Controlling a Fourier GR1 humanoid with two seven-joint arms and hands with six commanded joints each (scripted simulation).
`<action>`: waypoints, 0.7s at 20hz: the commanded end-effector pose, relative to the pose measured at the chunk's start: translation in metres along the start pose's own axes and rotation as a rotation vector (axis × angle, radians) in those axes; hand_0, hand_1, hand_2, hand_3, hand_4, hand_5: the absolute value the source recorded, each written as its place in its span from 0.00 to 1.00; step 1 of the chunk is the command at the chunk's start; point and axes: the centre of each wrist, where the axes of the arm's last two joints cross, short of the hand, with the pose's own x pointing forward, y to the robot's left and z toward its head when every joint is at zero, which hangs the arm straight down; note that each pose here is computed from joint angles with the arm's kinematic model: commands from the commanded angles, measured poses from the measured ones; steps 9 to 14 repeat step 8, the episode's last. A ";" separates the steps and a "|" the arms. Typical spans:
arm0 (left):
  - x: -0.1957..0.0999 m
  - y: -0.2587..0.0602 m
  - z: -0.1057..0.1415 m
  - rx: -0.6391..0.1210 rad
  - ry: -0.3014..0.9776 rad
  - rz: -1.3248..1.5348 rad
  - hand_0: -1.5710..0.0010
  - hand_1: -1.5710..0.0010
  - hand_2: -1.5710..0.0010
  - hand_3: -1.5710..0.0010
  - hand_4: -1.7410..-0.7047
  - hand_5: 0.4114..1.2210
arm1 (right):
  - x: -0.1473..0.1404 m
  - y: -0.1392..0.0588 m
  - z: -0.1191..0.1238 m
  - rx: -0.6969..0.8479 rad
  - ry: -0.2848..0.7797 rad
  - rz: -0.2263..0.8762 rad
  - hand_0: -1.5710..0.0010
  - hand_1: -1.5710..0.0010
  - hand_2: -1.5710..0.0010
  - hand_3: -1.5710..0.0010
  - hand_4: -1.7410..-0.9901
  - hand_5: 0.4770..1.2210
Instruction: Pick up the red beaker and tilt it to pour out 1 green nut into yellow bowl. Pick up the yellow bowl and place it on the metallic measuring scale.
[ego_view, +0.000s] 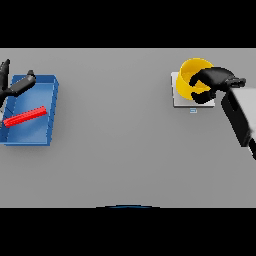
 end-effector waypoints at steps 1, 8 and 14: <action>0.002 -0.001 -0.002 0.001 0.000 0.004 1.00 1.00 1.00 1.00 0.90 0.41 | 0.001 0.001 -0.002 0.009 -0.005 0.005 0.84 0.86 0.75 0.65 0.47 0.41; 0.002 -0.004 0.002 -0.001 -0.006 0.011 1.00 1.00 1.00 1.00 0.89 0.40 | -0.001 -0.001 -0.004 0.044 0.003 0.049 0.97 0.97 0.93 0.78 0.58 0.34; 0.002 -0.004 0.002 -0.001 -0.006 0.011 1.00 1.00 1.00 1.00 0.89 0.40 | -0.001 -0.001 -0.004 0.044 0.003 0.049 0.97 0.97 0.93 0.78 0.58 0.34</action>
